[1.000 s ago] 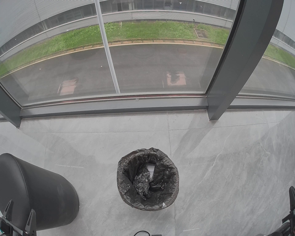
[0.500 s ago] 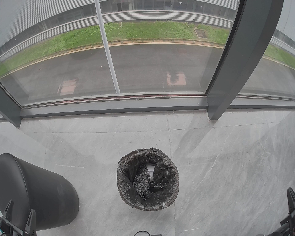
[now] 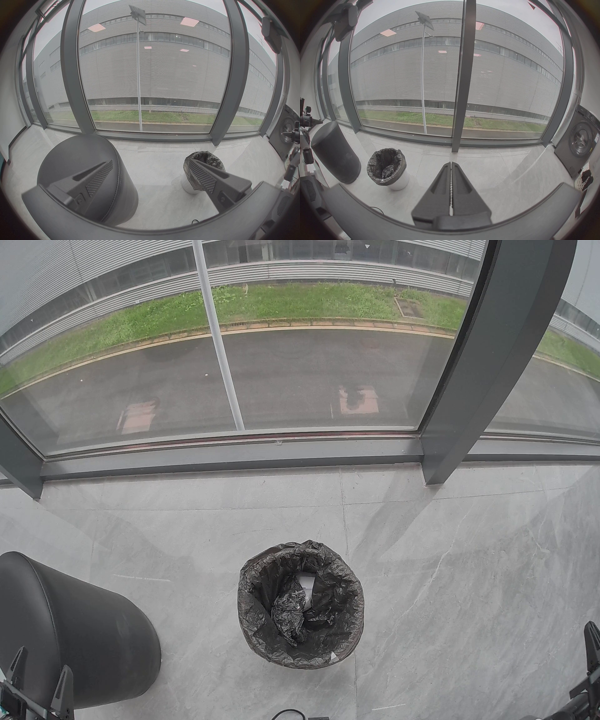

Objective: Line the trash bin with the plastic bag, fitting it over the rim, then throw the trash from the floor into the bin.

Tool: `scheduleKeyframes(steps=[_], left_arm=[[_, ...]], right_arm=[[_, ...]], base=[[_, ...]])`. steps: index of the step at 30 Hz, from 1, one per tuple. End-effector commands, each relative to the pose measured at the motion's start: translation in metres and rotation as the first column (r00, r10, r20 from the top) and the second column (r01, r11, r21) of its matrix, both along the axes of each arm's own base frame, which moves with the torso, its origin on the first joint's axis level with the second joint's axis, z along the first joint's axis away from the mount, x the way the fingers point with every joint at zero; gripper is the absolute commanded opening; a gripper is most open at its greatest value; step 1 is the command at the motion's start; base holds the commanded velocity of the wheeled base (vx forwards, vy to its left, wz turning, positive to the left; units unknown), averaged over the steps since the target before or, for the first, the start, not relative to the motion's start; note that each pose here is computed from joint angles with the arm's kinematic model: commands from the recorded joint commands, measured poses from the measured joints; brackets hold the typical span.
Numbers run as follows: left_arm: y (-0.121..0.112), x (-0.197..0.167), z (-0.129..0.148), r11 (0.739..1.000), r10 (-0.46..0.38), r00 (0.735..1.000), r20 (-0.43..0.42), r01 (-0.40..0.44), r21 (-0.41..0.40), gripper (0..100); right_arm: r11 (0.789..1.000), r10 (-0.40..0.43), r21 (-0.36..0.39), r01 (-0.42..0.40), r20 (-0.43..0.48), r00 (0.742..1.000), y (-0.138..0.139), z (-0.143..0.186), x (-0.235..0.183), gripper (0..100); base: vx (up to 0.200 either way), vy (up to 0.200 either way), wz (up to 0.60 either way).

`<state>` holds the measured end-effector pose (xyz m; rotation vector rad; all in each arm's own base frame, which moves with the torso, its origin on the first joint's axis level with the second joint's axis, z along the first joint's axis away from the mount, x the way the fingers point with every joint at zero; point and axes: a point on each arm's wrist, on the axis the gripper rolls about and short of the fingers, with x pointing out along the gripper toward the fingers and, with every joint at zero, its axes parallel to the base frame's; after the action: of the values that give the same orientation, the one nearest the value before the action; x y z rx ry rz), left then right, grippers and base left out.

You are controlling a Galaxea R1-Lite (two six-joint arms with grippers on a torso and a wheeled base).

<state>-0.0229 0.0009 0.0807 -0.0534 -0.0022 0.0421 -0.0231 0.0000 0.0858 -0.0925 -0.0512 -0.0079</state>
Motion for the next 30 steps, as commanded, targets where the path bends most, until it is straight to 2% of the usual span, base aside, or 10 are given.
scheduleKeyframes(steps=[1, 13, 15, 17, 30], left_arm=[[0.0, -0.0006, -0.0027, 1.0, -0.001, 1.0, 0.008, 0.001, 0.0, 100], [0.0, -0.0006, -0.0027, 1.0, 0.001, 1.0, 0.008, -0.001, 0.0, 100], [0.0, -0.0006, -0.0027, 1.0, 0.001, 1.0, 0.008, -0.001, 0.0, 100], [0.0, -0.0005, -0.0029, 1.0, 0.001, 1.0, 0.008, -0.001, -0.002, 100], [0.0, -0.0005, -0.0029, 1.0, 0.001, 1.0, 0.008, -0.001, 0.0, 100]], right_arm=[[1.0, -0.002, -0.002, 0.002, -0.001, 1.0, -0.0001, -0.0046, 0.0001, 0], [0.998, -0.019, 0.052, 0.019, -0.001, 1.0, -0.0006, -0.0044, 0.0, 0], [0.997, -0.007, 0.077, 0.01, -0.039, 0.999, -0.0003, -0.0084, 0.0006, 0], [0.997, 0.0, 0.079, 0.005, -0.071, 0.997, -0.0001, -0.0111, 0.0001, 0], [0.998, 0.0, 0.068, 0.004, -0.051, 0.999, -0.0001, -0.0099, 0.0005, 0]], base=[[0.0, 0.0, 0.0], [0.0, 0.0, 0.0], [0.0, 0.0, 0.0], [0.0, 0.0, 0.0], [0.0, 0.0, 0.0]])
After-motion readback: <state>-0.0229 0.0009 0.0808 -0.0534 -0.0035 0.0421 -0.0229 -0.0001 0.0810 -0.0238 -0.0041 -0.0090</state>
